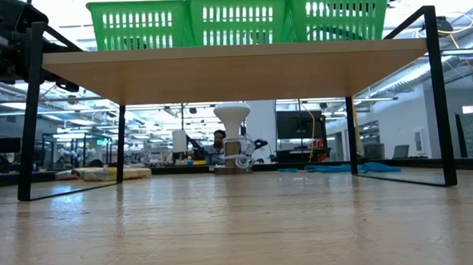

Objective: Pick & Place Office Desk Supplies
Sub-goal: Put the blue rubber band into the right green bin on the shelf

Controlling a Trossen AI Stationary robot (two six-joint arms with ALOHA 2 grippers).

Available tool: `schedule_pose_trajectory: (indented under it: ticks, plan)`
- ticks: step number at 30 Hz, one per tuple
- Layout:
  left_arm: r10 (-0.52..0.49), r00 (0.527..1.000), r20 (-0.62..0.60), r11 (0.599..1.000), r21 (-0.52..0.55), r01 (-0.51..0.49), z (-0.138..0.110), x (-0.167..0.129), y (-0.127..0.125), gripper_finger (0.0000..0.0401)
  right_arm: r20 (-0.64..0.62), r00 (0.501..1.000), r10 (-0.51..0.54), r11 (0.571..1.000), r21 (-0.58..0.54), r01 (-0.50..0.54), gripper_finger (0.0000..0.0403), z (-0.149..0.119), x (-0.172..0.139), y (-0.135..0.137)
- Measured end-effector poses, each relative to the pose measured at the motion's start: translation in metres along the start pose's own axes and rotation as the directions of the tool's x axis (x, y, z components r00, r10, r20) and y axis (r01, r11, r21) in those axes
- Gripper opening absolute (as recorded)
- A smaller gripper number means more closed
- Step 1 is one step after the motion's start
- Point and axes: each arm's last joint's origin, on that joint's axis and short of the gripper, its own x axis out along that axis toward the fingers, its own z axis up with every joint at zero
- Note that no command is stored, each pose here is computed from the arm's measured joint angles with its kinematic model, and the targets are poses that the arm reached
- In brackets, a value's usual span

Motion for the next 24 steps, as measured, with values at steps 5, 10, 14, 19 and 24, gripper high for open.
schedule_pose_trajectory:
  ticks: [5,10,14,19,24]
  plan:
    - [0.0,1.0,0.0,1.0,0.0,0.0,0.0,0.0,0.0,0.0045,-0.052,0.947,-0.316,0.948,0.032,0.318,0.0107,-0.009,-0.013,-0.016]
    - [0.0,1.0,0.0,1.0,0.0,0.0,0.0,0.0,0.0,0.0044,-0.163,0.855,-0.493,0.862,0.044,0.506,0.011,-0.027,-0.016,-0.026]
    - [0.0,1.0,0.0,1.0,0.0,0.0,0.0,0.0,0.0,0.0044,-0.249,0.801,-0.545,0.813,0.079,0.577,0.0109,-0.045,-0.01,-0.033]
    - [0.0,1.0,0.0,1.0,0.0,0.0,0.0,0.0,0.0,0.0044,-0.419,0.78,-0.466,0.81,0.153,0.566,0.0109,-0.076,0.003,-0.045]
    - [0.0,1.0,0.0,1.0,0.0,0.0,0.0,0.0,0.0,0.0044,-0.56,0.724,-0.403,0.78,0.204,0.592,0.0109,-0.109,0.014,-0.062]
